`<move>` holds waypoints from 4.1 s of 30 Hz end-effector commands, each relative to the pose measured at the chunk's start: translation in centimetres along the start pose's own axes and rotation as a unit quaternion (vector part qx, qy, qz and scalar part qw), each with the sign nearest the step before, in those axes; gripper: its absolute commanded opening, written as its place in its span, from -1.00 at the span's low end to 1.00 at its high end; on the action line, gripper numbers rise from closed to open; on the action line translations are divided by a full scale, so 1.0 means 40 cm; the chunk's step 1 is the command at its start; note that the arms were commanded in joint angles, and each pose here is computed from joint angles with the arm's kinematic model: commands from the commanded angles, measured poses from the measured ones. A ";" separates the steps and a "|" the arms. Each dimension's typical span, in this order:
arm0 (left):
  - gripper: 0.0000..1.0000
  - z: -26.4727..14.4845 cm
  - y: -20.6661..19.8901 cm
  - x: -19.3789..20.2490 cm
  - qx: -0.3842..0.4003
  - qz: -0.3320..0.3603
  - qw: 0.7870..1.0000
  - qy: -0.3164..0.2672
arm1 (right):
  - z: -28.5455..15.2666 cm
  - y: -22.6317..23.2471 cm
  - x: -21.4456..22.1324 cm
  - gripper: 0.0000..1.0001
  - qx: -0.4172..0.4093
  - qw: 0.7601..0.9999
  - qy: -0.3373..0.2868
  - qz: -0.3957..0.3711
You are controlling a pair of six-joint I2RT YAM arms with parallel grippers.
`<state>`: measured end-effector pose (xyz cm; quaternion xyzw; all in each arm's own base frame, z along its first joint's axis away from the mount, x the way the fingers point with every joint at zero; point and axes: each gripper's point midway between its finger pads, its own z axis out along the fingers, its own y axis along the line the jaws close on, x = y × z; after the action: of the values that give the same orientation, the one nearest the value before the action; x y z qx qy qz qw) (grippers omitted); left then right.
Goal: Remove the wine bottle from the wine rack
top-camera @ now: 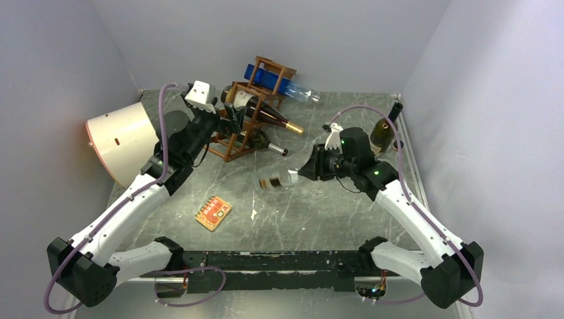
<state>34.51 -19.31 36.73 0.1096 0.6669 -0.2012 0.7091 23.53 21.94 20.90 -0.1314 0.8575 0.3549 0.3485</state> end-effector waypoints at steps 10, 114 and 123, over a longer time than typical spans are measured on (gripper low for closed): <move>0.98 0.019 -0.082 -0.014 0.066 -0.013 0.998 -0.014 | -0.111 0.007 -0.086 -1.00 0.080 0.996 -0.004 -0.027; 0.96 -0.025 -0.151 -0.022 0.051 0.042 0.998 -0.014 | -0.230 -0.839 -0.618 -1.00 0.491 0.866 -0.085 0.045; 0.96 -0.027 -0.151 -0.026 0.051 0.043 0.998 -0.017 | -0.248 -0.812 -0.627 -0.43 0.485 0.868 -0.094 0.038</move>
<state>31.53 -23.93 36.79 0.1704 0.6519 -0.1901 0.7140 51.85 -8.14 23.40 0.1182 0.9094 -0.0773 0.3912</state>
